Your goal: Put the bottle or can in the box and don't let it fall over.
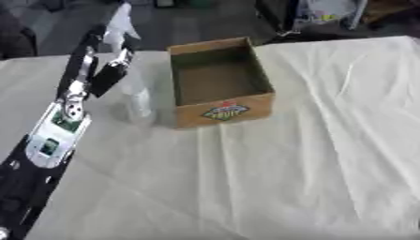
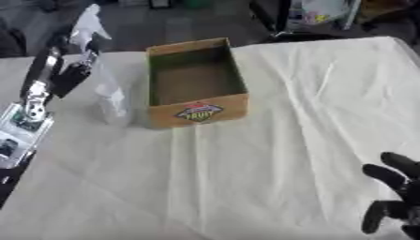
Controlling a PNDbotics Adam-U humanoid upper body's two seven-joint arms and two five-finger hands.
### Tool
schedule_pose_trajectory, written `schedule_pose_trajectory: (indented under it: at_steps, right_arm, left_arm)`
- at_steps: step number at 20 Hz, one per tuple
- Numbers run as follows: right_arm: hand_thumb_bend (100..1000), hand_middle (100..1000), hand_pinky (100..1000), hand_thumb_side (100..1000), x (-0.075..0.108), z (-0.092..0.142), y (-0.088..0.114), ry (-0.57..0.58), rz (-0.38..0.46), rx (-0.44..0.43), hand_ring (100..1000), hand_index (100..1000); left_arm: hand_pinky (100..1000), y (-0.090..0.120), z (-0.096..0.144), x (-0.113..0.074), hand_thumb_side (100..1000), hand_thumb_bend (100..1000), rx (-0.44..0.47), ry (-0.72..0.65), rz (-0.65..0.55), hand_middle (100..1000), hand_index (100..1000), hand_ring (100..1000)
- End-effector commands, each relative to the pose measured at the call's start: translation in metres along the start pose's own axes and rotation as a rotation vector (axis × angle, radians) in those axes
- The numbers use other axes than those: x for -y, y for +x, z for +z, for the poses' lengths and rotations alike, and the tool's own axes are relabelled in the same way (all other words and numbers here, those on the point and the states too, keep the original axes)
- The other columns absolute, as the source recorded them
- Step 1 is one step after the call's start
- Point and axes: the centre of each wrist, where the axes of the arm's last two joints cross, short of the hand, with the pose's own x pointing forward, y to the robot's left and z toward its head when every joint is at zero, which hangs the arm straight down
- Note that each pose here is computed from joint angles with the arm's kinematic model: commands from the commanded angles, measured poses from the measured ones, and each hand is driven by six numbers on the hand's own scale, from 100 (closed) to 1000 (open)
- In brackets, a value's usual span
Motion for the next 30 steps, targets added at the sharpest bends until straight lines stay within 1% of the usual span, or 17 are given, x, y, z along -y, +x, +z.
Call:
schedule_pose_trajectory:
  at_steps: [1,8,15,24,27,30]
  right_arm:
    - [100,1000,596,470,0.002,-0.004,0.008,0.015,0.013,0.021,1000,969]
    - [100,1000,590,470,0.003,-0.002,0.010,0.003,0.007,0.034,1000,960]
    - [100,1000,586,470,0.004,-0.001,0.011,-0.004,0.003,0.042,1000,955]
    - [100,1000,579,470,0.005,-0.001,0.012,-0.012,0.003,0.056,1000,949]
    - [100,1000,577,470,0.005,0.000,0.012,-0.015,-0.001,0.059,1000,947]
    - [100,1000,576,470,0.006,0.000,0.013,-0.020,-0.001,0.067,1000,943]
  left_arm:
    - [1000,0.008,-0.007,-0.014,768,215,0.039,0.018,-0.025,1000,947,1000]
    - [1000,0.016,-0.013,-0.018,761,206,0.065,0.004,-0.034,1000,946,1000]
    - [1000,0.019,-0.017,-0.019,763,200,0.075,-0.019,-0.037,1000,946,1000]
    - [1000,0.012,-0.022,-0.016,775,167,0.052,-0.036,-0.062,1000,946,1000]
    - [1000,0.008,-0.024,-0.014,788,176,0.036,-0.040,-0.075,1000,947,1000]
    - [1000,0.005,-0.025,-0.014,820,210,0.028,-0.037,-0.087,1000,950,1000]
